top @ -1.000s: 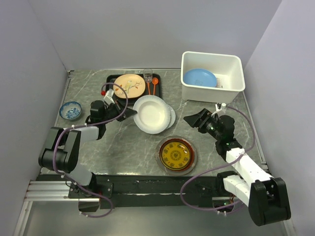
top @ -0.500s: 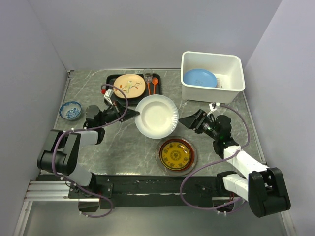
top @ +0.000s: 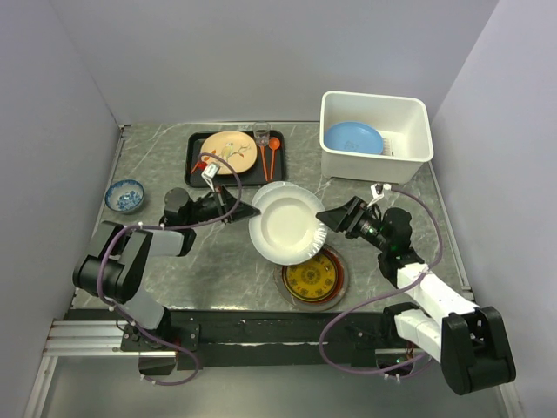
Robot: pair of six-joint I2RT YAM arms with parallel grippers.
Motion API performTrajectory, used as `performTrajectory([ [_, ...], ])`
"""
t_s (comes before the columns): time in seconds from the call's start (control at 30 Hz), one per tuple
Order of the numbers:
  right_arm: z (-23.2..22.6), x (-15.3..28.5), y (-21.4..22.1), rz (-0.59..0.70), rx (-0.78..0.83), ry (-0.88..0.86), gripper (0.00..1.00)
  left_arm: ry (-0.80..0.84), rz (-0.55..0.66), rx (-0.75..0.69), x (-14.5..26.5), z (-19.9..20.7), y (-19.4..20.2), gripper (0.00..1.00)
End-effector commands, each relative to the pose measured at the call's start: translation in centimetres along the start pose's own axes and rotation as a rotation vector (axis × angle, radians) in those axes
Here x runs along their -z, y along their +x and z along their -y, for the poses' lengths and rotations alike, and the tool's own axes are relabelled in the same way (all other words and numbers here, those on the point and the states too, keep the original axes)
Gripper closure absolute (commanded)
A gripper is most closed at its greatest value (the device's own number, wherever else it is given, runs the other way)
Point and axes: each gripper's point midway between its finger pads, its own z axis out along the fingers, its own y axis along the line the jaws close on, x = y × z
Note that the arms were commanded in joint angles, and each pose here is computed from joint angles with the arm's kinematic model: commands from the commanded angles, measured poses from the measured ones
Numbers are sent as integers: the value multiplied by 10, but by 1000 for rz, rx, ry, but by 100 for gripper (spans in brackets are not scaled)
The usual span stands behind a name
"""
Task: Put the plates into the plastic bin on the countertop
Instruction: Pick up the plate at the center of the board.
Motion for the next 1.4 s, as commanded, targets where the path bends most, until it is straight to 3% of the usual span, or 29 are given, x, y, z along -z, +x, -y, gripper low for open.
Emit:
performTrajectory([
  [0.0, -9, 3, 3, -4, 28, -42, 17, 118, 45, -182, -12, 42, -26, 99],
  [0.57, -7, 0, 24, -104, 22, -89, 18, 102, 49, -198, -13, 46, -30, 99],
  [0.83, -2, 2, 35, -125, 1, -97, 23, 124, 36, -174, -16, 42, -28, 99],
  [0.9, 0, 1, 38, -137, -4, -107, 31, 149, 38, -176, -16, 48, -30, 99],
  [1.07, 2, 2, 48, -162, -38, -137, 79, 169, 23, -159, -19, 47, -26, 99],
  [1.17, 4, 6, 48, -129, -41, -127, 100, 158, 21, -156, -21, 41, -24, 99],
  [1.3, 10, 12, 46, -101, -10, -71, 100, 133, 19, -161, -22, 34, -24, 99],
  [1.37, 6, 15, 37, -59, 24, -59, 100, 111, 13, -165, -22, 30, -23, 94],
])
